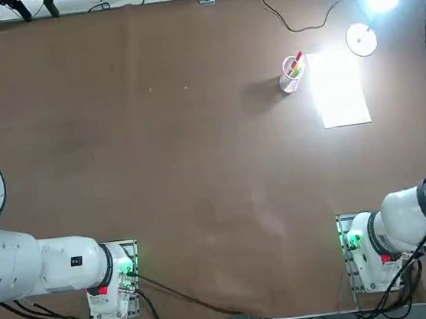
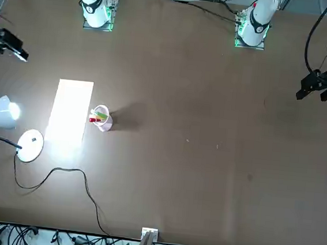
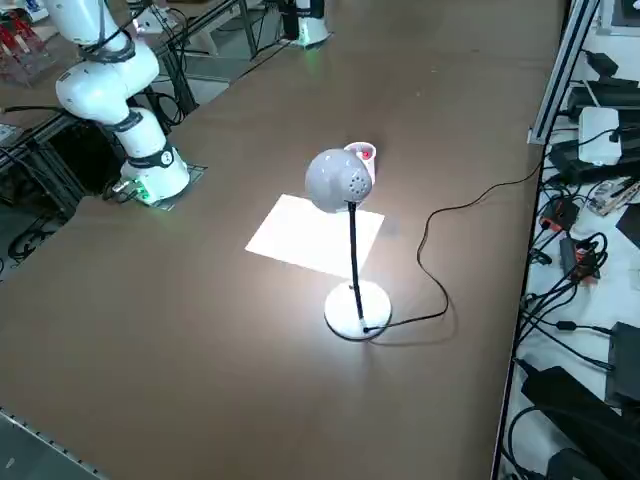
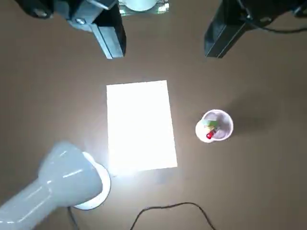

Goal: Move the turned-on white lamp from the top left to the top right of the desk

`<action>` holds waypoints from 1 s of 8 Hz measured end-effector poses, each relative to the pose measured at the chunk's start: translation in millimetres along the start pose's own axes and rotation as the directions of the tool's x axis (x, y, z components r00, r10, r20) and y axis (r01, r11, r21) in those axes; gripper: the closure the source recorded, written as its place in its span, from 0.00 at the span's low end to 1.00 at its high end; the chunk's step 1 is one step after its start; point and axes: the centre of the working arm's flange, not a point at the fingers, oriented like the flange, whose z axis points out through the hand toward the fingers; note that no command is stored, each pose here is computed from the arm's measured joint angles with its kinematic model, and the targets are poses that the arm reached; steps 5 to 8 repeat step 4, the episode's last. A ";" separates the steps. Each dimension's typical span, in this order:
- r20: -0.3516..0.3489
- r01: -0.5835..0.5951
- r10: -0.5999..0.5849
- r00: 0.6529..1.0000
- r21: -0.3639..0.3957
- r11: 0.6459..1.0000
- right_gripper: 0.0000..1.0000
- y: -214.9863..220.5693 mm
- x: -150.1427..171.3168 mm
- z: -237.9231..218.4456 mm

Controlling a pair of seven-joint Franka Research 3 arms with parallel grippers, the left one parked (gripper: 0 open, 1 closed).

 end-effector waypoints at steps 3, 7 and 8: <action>-0.043 0.071 -0.070 0.997 0.025 0.997 0.00 -1.3 -9.0 47.8; -0.061 0.081 -0.079 0.995 0.026 0.996 0.00 6.7 -15.2 44.0; -0.061 0.081 -0.079 0.995 0.026 0.996 0.00 6.7 -15.2 44.0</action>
